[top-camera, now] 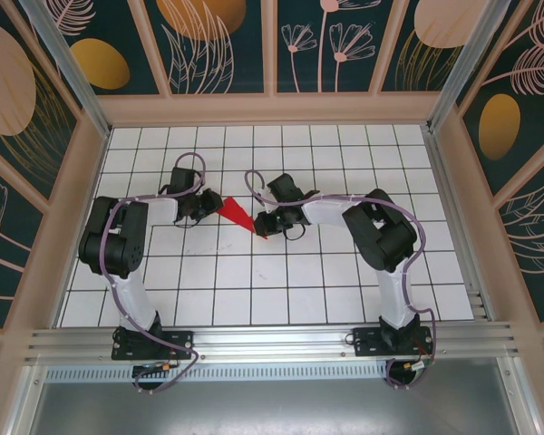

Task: Fold a paper plane with a square sheet of paper (pick it up from the middle)
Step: Fold the wing for the fifth time at the center of the table.

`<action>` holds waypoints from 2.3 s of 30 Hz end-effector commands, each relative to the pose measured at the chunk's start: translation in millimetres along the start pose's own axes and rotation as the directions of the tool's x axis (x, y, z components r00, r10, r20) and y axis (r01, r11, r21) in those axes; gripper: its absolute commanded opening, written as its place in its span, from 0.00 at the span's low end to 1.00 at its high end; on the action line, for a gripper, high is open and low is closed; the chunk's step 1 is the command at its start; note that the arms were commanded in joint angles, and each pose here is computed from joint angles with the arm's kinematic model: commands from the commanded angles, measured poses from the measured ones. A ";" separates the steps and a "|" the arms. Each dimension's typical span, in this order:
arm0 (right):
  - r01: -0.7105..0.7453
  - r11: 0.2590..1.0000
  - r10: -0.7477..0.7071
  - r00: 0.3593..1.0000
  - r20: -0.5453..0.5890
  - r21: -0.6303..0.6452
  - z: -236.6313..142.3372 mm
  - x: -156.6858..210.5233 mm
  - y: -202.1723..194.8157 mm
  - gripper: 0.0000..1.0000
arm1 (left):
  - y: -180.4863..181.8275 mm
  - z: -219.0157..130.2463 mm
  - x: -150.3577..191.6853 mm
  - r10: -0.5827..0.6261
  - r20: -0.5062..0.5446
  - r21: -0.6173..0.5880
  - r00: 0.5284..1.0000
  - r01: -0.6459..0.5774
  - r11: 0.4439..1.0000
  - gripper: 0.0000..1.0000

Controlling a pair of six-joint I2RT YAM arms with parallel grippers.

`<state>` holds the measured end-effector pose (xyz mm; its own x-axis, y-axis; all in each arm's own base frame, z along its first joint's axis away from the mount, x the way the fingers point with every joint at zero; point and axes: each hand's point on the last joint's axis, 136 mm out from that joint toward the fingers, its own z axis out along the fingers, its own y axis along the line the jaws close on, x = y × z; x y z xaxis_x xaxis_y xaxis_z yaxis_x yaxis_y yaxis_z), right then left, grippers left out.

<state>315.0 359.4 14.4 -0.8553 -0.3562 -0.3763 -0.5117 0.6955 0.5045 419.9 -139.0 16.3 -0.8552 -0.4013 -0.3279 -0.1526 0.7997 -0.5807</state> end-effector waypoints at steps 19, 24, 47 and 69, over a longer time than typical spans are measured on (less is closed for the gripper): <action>-0.078 0.958 0.144 0.964 -0.225 0.277 11.1 88.9 -71.5 0.10 | 27.0 -32.5 -46.1 0.027 0.183 -0.162 0.983 0.003 0.987 0.24; -0.082 0.959 0.144 0.965 -0.220 0.271 11.4 86.6 -70.4 0.10 | -11.1 -55.6 -39.7 0.007 0.215 0.003 0.977 -0.008 1.000 0.24; -0.065 0.992 0.072 0.996 -0.057 0.108 -11.1 18.6 -21.2 0.10 | -28.3 10.0 52.8 -0.030 0.024 0.025 0.999 0.029 0.999 0.10; -0.029 0.990 0.028 1.000 -0.008 -0.140 2.5 -36.9 47.1 0.07 | -12.8 13.5 65.6 -0.046 -0.004 -0.017 0.999 0.046 0.999 0.04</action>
<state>328.9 401.5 62.1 -0.8587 -0.3128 -0.4059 -0.5085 0.6177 0.5999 381.1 -194.5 15.5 -0.8423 -0.4259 -0.3304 -0.1324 0.7576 -0.6391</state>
